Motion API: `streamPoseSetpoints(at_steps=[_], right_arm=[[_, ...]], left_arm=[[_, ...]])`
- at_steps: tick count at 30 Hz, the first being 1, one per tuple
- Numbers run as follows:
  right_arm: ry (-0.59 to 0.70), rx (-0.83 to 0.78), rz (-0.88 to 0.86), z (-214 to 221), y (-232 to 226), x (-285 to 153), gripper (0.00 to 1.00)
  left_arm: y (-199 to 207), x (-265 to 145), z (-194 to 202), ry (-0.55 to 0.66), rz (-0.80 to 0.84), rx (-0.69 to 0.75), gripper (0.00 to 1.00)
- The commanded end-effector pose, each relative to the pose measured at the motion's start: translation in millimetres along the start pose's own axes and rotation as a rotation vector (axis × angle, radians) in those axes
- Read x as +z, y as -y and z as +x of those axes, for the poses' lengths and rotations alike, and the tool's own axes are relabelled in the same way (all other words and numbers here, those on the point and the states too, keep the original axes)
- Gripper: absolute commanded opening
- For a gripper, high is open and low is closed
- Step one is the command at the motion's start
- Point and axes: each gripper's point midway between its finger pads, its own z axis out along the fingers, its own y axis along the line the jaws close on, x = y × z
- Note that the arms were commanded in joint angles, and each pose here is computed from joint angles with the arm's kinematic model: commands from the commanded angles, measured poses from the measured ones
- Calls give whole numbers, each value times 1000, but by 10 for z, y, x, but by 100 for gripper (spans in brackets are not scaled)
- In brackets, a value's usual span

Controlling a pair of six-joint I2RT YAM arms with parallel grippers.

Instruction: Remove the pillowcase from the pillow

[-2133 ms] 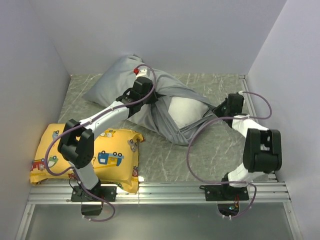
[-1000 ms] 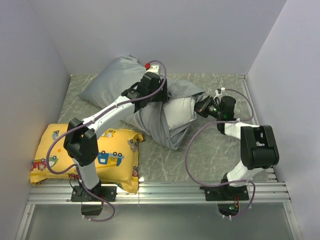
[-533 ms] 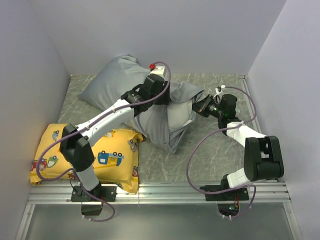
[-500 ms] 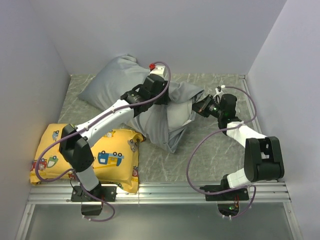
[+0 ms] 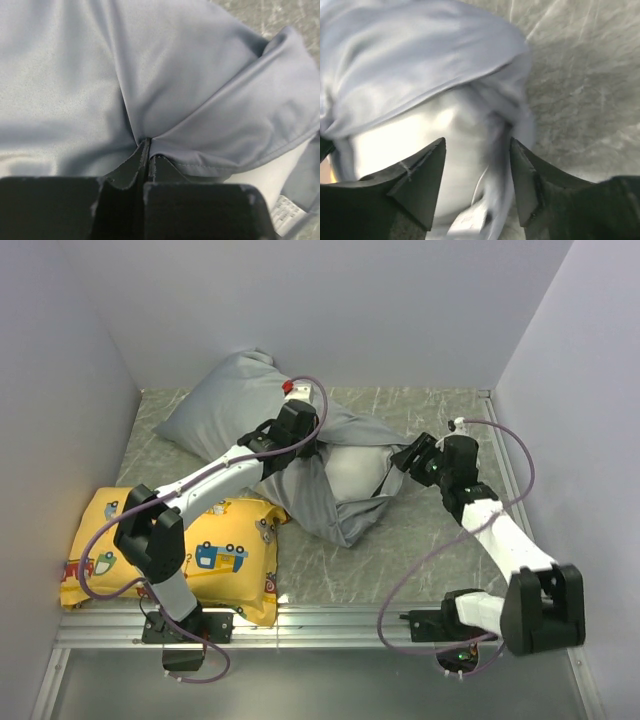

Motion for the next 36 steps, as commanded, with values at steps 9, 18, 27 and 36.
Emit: streamPoseSetpoints(at_steps=[9, 18, 27, 36], right_arm=[[-5, -348, -150, 252, -982, -281, 85], [-175, -336, -141, 810, -842, 70, 94], [-295, -362, -289, 1326, -999, 7, 97], [-281, -267, -264, 1041, -1332, 266, 0]], left_arm=[[66, 143, 106, -36, 38, -33, 1], [122, 107, 64, -31, 63, -35, 1], [261, 147, 39, -35, 125, -24, 3], [322, 42, -134, -25, 118, 9, 47]])
